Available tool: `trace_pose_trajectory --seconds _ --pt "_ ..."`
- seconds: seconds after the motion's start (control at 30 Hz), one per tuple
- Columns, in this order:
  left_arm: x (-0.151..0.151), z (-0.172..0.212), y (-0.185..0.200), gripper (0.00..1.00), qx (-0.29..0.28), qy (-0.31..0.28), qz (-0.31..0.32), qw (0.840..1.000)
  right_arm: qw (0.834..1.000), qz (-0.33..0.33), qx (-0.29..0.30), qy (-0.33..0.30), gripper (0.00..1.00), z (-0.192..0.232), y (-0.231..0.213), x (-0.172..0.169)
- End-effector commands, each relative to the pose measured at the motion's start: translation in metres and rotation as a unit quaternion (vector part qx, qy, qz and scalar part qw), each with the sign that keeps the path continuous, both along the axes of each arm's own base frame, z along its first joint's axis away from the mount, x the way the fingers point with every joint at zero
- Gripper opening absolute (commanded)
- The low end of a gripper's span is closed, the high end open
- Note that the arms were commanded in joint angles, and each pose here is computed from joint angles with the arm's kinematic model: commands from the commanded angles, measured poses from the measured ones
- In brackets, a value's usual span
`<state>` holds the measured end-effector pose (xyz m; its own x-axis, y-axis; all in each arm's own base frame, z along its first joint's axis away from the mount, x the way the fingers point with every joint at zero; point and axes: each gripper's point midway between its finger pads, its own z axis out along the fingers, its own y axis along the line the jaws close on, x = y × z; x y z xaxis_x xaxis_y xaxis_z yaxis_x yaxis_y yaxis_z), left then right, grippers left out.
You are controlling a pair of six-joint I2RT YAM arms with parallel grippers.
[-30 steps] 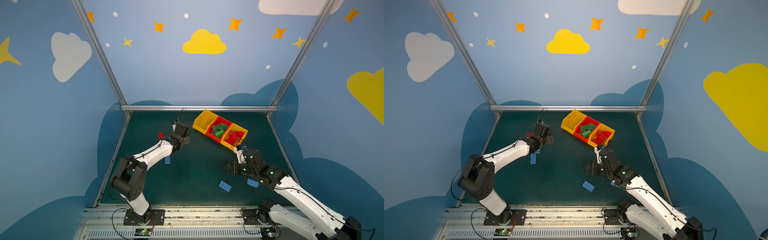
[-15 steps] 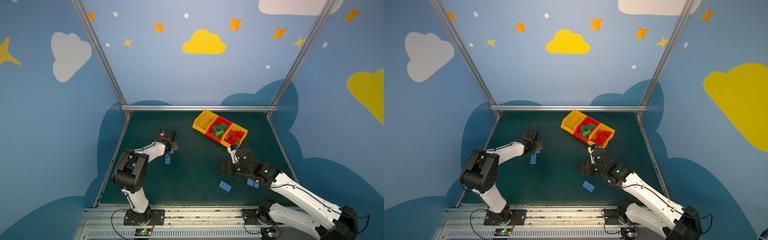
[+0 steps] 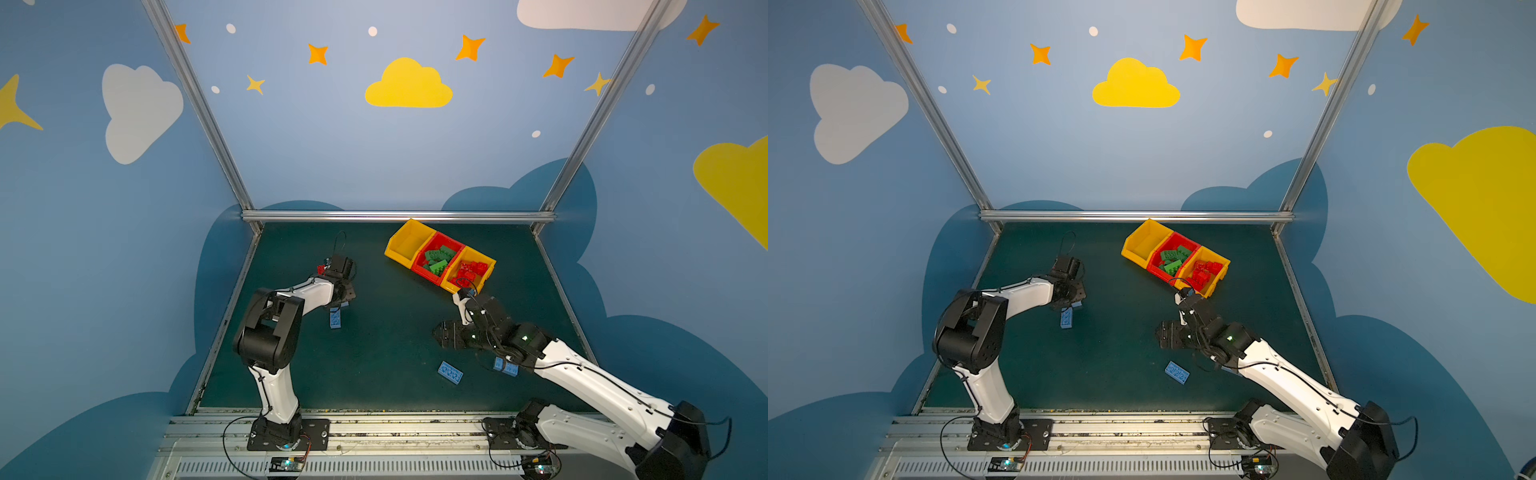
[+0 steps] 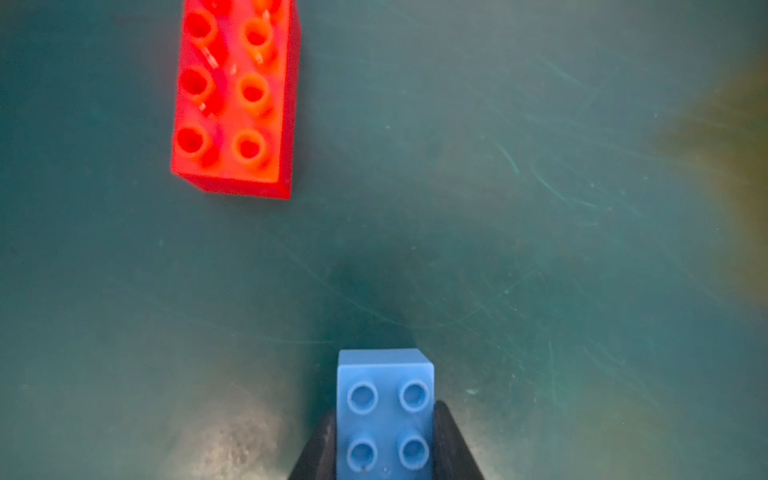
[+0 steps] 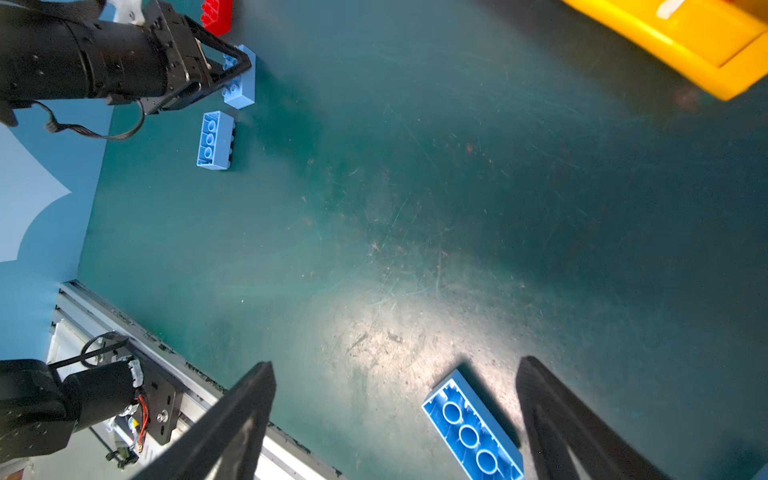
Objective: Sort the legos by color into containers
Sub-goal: 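Carry the light blue brick with the left gripper toward the yellow bin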
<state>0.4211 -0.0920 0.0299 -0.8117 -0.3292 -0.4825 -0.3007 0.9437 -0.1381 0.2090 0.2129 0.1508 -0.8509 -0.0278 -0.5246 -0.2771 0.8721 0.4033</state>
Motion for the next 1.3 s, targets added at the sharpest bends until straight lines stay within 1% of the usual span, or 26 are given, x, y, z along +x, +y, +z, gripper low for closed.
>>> trace_pose_trajectory --seconds 0.0,0.13,0.4,0.5,0.57,0.7,0.8,0.87,0.9,1.07,1.13,1.27 --pt "0.001 0.005 -0.006 0.22 0.006 0.012 -0.013 1.000 1.000 -0.004 -0.001 -0.024 0.89 0.013 0.000 0.008" --pt "0.008 0.017 -0.019 0.16 0.016 0.008 -0.029 0.999 1.000 -0.009 -0.004 -0.028 0.89 0.014 -0.004 0.012" --pt "0.028 0.039 -0.047 0.14 0.031 -0.005 -0.058 0.998 0.999 -0.025 0.004 -0.031 0.89 0.014 -0.014 0.020" --pt "0.043 0.056 -0.064 0.14 0.020 -0.025 -0.073 0.997 0.999 -0.030 0.009 -0.029 0.89 0.014 -0.018 0.022" --pt "0.055 0.068 -0.081 0.14 0.009 -0.040 -0.098 0.994 0.999 -0.032 0.012 -0.031 0.89 0.017 -0.020 0.024" --pt "0.087 0.091 -0.130 0.16 -0.018 -0.085 -0.161 0.983 0.999 -0.039 0.012 -0.031 0.89 0.018 -0.028 0.025" --pt "0.112 0.100 -0.158 0.17 -0.020 -0.108 -0.197 0.974 0.998 -0.046 0.014 -0.030 0.89 0.018 -0.033 0.028" --pt "0.126 0.099 -0.174 0.16 -0.023 -0.115 -0.217 0.969 0.998 -0.050 0.016 -0.028 0.89 0.018 -0.035 0.030" --pt "0.135 0.106 -0.182 0.16 -0.025 -0.128 -0.223 0.966 0.998 -0.052 0.018 -0.025 0.89 0.018 -0.035 0.032" --pt "0.156 0.112 -0.213 0.18 -0.031 -0.163 -0.244 0.955 0.999 -0.045 0.020 -0.017 0.89 0.020 -0.032 0.040" --pt "0.166 0.110 -0.220 0.18 -0.039 -0.178 -0.246 0.952 0.999 -0.045 0.019 -0.015 0.89 0.020 -0.031 0.042" --pt "0.183 0.104 -0.226 0.18 -0.036 -0.196 -0.242 0.950 0.999 -0.048 0.019 -0.013 0.89 0.020 -0.032 0.045"
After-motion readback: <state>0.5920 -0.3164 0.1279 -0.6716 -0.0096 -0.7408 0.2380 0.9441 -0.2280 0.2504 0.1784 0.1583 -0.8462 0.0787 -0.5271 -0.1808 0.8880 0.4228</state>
